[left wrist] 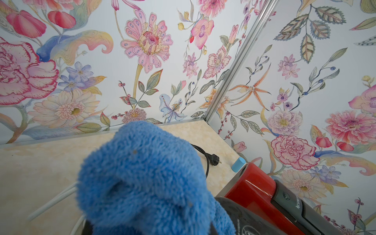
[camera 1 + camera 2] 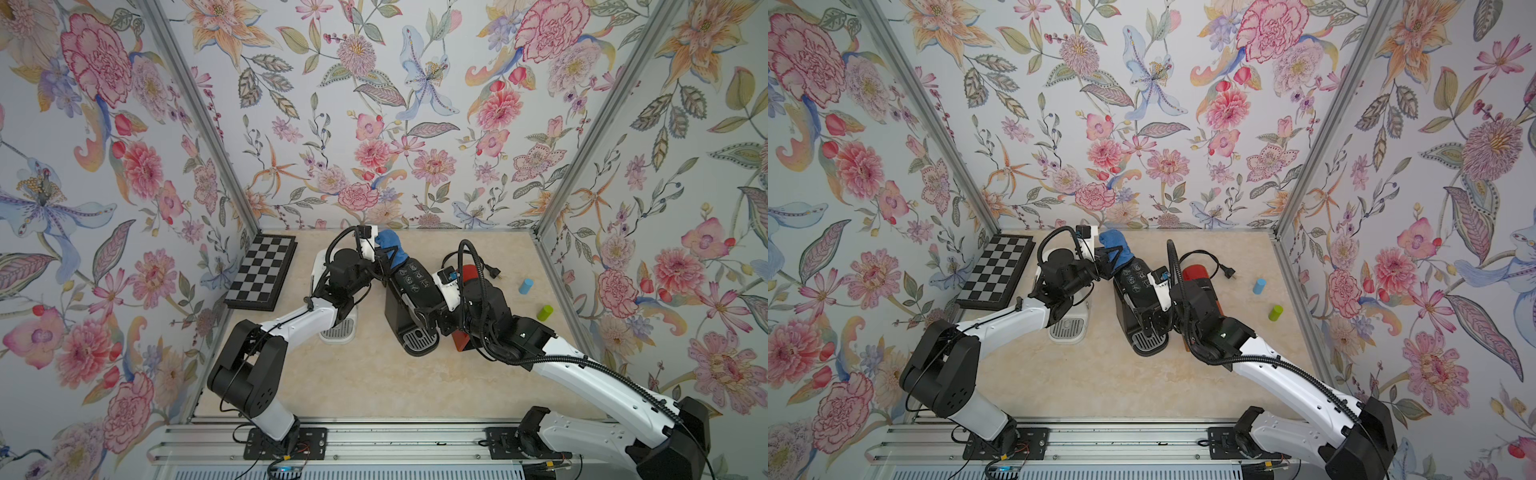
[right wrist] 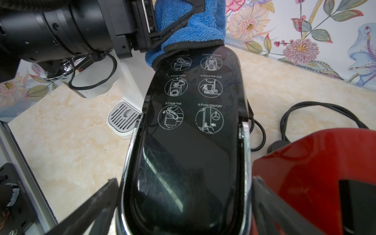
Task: Wipe the surface of a coffee machine
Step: Wipe the dirt from the surface of the coffee machine.
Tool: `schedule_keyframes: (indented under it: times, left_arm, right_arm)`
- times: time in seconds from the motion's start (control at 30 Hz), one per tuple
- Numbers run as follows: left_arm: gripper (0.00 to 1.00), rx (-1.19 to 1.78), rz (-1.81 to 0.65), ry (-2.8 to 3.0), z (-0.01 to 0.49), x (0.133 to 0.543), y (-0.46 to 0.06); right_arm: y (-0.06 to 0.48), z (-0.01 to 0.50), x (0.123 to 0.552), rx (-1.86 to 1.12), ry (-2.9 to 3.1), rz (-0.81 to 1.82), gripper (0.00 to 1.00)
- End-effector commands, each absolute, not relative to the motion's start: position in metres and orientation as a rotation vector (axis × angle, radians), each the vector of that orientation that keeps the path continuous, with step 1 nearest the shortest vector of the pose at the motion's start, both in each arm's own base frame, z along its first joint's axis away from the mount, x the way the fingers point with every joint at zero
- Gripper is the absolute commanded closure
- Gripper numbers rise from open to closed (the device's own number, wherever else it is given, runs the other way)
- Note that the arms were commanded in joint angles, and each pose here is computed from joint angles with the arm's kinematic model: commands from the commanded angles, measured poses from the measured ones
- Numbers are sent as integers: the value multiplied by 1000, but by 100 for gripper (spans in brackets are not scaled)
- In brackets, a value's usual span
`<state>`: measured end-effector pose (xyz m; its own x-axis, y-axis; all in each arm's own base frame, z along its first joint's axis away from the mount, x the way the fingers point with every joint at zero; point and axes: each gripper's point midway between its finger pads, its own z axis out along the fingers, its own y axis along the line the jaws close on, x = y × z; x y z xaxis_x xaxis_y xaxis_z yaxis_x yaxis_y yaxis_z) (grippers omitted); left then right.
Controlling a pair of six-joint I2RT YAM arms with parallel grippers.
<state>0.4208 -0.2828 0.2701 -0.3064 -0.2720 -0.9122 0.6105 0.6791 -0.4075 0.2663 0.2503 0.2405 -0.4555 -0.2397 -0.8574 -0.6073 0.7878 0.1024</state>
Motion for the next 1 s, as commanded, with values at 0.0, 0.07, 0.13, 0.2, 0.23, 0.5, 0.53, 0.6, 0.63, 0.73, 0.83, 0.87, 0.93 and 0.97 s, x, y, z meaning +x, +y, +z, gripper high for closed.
schedule_keyframes:
  times: [0.0,0.07,0.13,0.2,0.23,0.5,0.53,0.6,0.63,0.73,0.83,0.87,0.93,0.97]
  left_arm:
    - [100,344,-974,1814,225,393,-301]
    - [100,359,-970,1817,226,390,-306]
    - [100,368,-974,1814,228,385,-310]
    - [100,373,-977,1816,228,381,-314]
    - [100,376,-979,1814,228,379,-315]
    - [100,387,-934,1800,243,382,-317]
    - [100,391,-911,1797,247,385,-317]
    - [100,403,-859,1791,259,393,-317]
    - [100,403,-826,1786,267,397,-316]
    - [100,350,-719,1785,282,408,-309]
    - [100,275,-589,1796,286,412,-302]
    - [100,251,-553,1798,285,412,-299]
    - [100,207,-510,1808,277,413,-292]
    - [100,189,-505,1794,280,412,-287]
  right_arm:
    - [225,215,274,-609,2149,378,0]
    - [222,216,278,-607,2149,376,0]
    - [223,217,278,-616,2147,390,0]
    - [219,218,279,-616,2148,380,0]
    - [217,217,279,-612,2149,379,0]
    - [214,242,277,-604,2109,435,0]
    - [215,245,277,-606,2104,445,0]
    - [217,252,277,-605,2092,460,0]
    - [218,255,278,-602,2085,463,0]
    - [219,265,280,-594,2066,468,0]
    - [221,270,283,-591,2059,469,0]
    - [223,271,284,-593,2058,471,0]
    - [225,275,286,-594,2053,475,0]
    - [227,277,286,-594,2049,480,0]
